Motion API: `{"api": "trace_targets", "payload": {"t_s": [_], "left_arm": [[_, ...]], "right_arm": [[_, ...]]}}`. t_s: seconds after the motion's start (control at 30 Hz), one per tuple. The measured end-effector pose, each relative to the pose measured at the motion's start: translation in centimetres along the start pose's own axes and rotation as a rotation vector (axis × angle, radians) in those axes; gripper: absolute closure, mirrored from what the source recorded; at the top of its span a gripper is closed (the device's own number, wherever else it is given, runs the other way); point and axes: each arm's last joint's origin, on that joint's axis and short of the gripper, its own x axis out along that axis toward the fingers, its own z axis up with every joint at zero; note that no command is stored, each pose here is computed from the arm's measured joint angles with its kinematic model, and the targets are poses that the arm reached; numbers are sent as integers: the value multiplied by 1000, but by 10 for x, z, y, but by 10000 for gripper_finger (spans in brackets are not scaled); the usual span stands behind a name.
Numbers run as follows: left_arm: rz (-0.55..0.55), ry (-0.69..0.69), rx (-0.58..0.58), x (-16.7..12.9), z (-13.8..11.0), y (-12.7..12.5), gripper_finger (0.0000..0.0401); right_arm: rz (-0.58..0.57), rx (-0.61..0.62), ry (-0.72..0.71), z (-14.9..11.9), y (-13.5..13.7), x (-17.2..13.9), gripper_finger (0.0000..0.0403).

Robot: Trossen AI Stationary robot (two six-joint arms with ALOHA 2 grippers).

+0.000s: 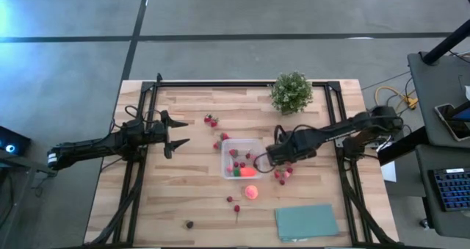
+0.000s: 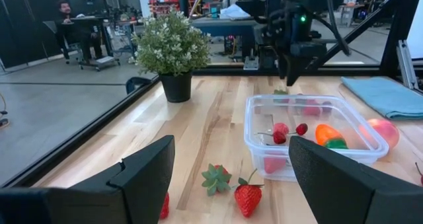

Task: Pick and placing Produce into tupperware
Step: Put the strawberry into the transparent bin

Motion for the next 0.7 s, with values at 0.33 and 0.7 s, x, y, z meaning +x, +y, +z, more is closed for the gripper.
{"api": "trace_targets", "payload": {"t_s": [0.33,0.7], "left_arm": [[0,0,0,0,0,0,118],[0,0,0,0,0,0,118]], "right_arm": [[-50,-68,24,-8,-3,18,170],[-60,-121,57,-7,-13,36,176]]}}
